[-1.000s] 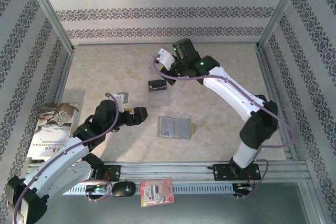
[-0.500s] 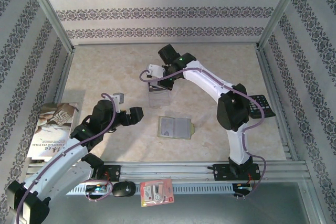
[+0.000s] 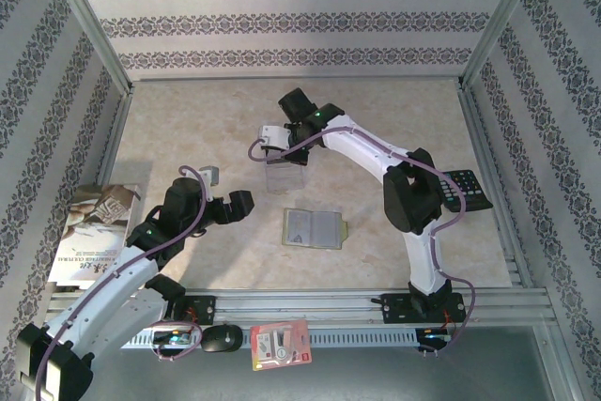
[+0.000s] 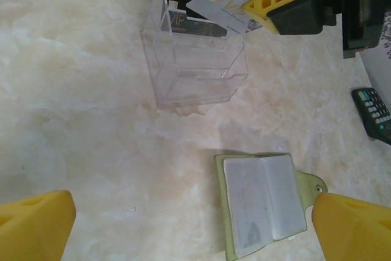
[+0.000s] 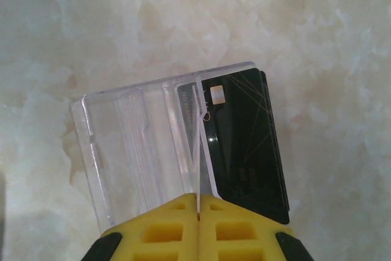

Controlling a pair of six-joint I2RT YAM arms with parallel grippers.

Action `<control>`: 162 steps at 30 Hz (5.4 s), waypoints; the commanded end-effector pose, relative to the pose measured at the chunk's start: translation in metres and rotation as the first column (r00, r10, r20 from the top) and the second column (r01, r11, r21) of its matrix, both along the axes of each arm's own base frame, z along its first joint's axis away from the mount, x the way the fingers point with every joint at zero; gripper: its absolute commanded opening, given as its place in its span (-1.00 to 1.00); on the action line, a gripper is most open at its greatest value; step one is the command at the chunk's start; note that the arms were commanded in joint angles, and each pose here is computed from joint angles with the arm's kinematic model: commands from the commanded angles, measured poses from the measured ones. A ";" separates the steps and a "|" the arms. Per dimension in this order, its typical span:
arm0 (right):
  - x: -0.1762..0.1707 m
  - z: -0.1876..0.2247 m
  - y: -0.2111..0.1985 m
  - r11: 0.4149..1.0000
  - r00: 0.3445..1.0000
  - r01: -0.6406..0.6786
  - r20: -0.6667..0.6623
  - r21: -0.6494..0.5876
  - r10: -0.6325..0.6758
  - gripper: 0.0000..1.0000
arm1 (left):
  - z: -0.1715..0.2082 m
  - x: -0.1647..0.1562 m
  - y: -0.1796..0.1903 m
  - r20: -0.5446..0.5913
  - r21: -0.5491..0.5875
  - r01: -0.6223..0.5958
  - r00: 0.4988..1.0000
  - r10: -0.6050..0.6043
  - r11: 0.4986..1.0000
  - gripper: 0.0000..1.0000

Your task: Take the credit cards out of the card holder

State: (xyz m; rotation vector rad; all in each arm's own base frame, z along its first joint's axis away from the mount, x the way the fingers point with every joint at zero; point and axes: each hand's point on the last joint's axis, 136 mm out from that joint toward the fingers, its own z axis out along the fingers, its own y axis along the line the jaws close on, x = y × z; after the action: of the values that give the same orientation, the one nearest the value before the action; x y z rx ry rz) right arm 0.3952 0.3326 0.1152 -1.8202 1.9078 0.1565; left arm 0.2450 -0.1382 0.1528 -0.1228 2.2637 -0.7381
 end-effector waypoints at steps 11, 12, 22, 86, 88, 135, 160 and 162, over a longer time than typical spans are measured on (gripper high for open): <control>0.000 0.001 0.002 0.995 0.987 -0.085 0.131 -0.048 0.090 -1.00 | -0.011 0.008 0.002 -0.001 -0.029 -0.013 1.000 0.013 1.000 0.99; 0.000 0.000 0.002 0.995 0.987 -0.085 0.130 -0.050 0.091 -1.00 | -0.012 0.009 0.001 -0.005 -0.031 -0.012 1.000 0.012 0.999 0.99; -0.012 -0.007 0.009 0.993 0.988 -0.112 0.102 -0.046 0.116 -1.00 | -0.015 0.011 0.000 -0.015 -0.041 -0.012 1.000 0.011 0.999 0.99; -0.043 -0.036 0.005 0.637 0.610 0.770 -0.312 0.019 -0.728 -1.00 | -0.014 0.013 0.012 0.074 -0.158 -0.090 0.992 0.103 0.983 0.99; -0.039 -0.035 0.006 0.635 0.610 0.772 -0.306 0.025 -0.731 -1.00 | -0.014 0.013 0.012 0.075 -0.155 -0.090 0.992 0.103 0.984 0.99; -0.076 -0.005 -0.033 0.585 0.577 0.808 -0.292 0.067 -0.763 -0.28 | -0.012 0.007 0.002 0.084 -0.199 -0.025 0.996 0.042 0.980 0.95; -0.183 -0.088 -0.021 0.759 0.747 0.630 -0.135 -0.165 -0.650 -0.18 | -0.048 0.003 -0.020 -0.045 -0.230 0.019 0.999 -0.030 0.973 0.73; -0.189 -0.091 -0.015 0.774 0.759 0.612 -0.154 -0.162 -0.632 -0.17 | -0.048 0.003 -0.021 -0.046 -0.230 0.022 0.998 -0.033 0.973 0.73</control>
State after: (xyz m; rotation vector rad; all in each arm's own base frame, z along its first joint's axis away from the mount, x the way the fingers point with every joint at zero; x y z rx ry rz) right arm 0.2120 0.3096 0.0293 -1.1061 2.6167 -0.0063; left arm 0.2450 -0.1527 0.0948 -0.2509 2.2576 -0.9916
